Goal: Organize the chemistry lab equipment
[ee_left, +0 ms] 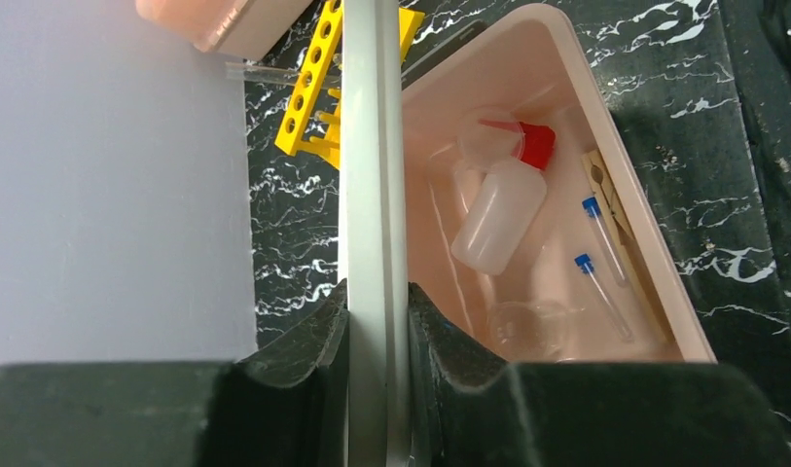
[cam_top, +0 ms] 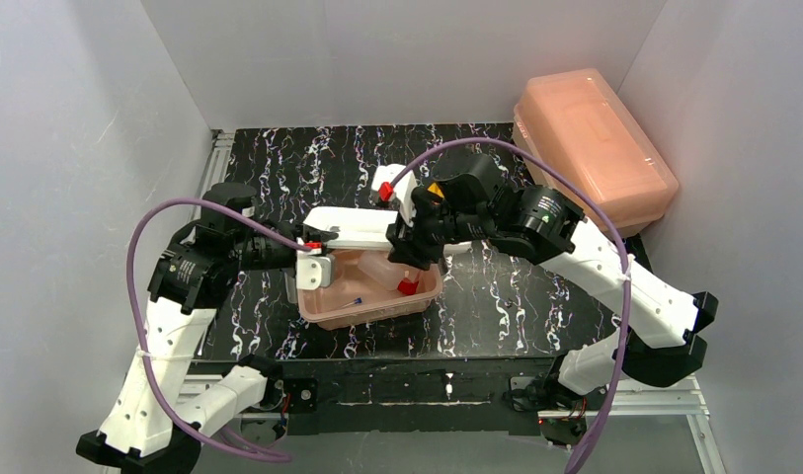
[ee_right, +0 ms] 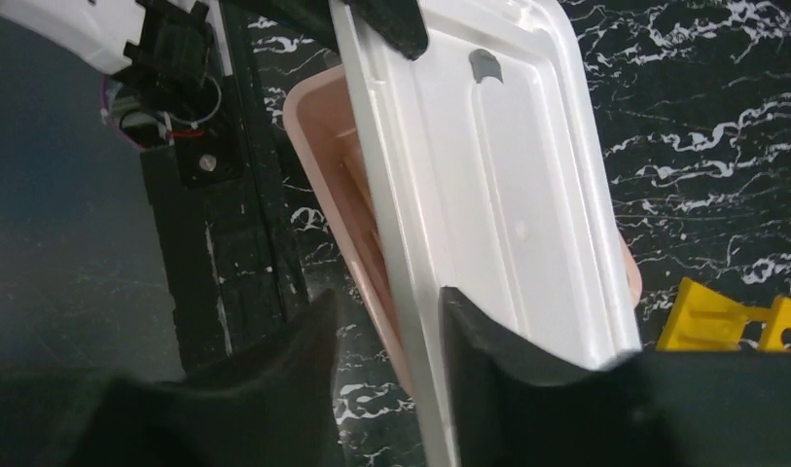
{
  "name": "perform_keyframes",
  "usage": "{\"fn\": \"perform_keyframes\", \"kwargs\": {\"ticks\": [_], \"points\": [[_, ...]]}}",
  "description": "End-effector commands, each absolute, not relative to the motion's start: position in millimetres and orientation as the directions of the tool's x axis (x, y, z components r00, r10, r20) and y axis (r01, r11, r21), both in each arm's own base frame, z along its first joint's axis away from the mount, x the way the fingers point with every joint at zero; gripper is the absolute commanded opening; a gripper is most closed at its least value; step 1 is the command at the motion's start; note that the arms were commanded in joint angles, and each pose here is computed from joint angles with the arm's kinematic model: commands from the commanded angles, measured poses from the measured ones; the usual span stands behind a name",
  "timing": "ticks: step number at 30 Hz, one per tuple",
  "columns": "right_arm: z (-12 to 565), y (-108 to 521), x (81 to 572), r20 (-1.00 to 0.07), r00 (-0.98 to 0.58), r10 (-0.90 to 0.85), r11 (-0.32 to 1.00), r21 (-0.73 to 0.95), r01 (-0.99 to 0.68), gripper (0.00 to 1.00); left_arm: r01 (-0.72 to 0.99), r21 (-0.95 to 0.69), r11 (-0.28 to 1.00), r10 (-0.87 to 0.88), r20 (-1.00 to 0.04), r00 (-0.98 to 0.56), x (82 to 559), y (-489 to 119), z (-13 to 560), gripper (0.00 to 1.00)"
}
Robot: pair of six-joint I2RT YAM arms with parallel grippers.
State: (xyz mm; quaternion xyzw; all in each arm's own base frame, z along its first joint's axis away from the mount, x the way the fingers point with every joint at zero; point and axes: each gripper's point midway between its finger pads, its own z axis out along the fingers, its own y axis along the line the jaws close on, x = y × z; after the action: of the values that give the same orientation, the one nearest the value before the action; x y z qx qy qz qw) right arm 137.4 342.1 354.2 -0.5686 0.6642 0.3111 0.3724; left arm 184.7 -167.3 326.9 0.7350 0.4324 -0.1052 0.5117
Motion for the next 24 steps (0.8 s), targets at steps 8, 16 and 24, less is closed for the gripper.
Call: {"fn": "perform_keyframes", "kwargs": {"ticks": [8,16,24], "points": [[491,277,196,-0.951,0.212,-0.226,0.516,-0.302,-0.801,0.91,0.795,0.564,0.222,0.452,-0.782,0.429,199,-172,385,0.0],[518,209,199,-0.966,0.258,-0.011,0.596,-0.213,-0.774,0.93,0.883,0.249,0.397,0.304,-0.944,0.129,180,-175,408,0.0],[469,214,237,-0.996,0.063,0.063,0.536,-0.02,-0.844,0.92,0.901,0.059,0.429,0.206,-0.978,-0.033,149,-173,418,0.0]]}}
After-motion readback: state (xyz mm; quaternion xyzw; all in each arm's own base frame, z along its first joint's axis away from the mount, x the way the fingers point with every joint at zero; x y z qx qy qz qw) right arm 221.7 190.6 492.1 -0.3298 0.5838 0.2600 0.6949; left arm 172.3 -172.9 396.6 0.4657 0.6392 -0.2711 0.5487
